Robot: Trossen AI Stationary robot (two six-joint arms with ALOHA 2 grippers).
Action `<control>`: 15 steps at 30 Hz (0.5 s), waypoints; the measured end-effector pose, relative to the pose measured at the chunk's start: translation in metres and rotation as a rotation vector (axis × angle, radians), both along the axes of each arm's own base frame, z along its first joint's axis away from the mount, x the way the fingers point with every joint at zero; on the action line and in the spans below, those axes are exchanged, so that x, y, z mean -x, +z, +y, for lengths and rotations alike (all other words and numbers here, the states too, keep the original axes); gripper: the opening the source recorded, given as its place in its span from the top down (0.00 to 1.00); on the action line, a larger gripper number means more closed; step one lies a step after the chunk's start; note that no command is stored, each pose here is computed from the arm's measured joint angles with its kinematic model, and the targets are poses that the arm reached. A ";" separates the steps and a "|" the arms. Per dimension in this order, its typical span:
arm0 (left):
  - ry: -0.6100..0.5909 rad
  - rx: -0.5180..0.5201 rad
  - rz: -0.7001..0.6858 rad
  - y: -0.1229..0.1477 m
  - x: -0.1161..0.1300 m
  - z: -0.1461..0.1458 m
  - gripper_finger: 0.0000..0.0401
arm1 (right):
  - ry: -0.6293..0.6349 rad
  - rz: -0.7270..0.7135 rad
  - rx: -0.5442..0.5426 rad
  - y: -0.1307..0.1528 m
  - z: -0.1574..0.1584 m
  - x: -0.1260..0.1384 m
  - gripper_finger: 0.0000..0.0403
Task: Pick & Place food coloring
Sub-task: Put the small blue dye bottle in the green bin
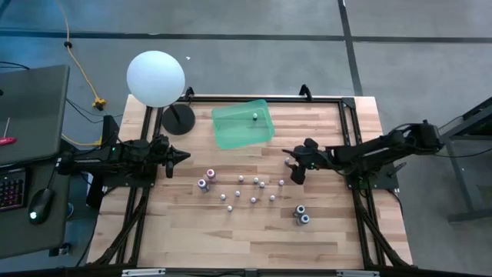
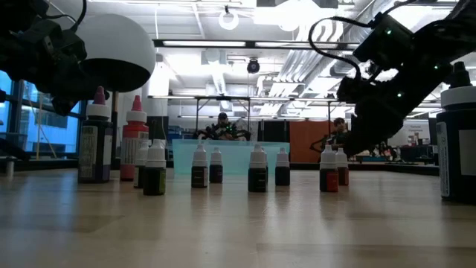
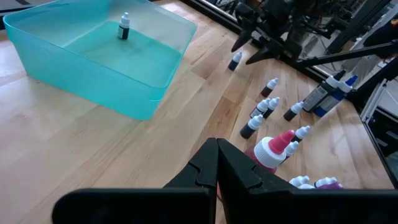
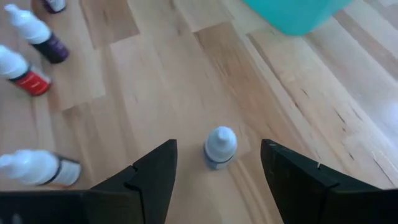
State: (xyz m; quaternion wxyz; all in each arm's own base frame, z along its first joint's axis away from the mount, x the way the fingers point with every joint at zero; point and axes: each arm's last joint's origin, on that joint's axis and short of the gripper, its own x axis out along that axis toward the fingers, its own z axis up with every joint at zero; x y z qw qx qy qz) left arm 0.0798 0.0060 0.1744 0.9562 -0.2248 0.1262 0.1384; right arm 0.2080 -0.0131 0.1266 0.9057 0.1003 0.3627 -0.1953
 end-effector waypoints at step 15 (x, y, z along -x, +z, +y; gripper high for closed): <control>0.000 0.000 0.000 0.000 0.000 0.000 1.00 | -0.009 -0.003 -0.044 -0.007 -0.006 -0.005 0.56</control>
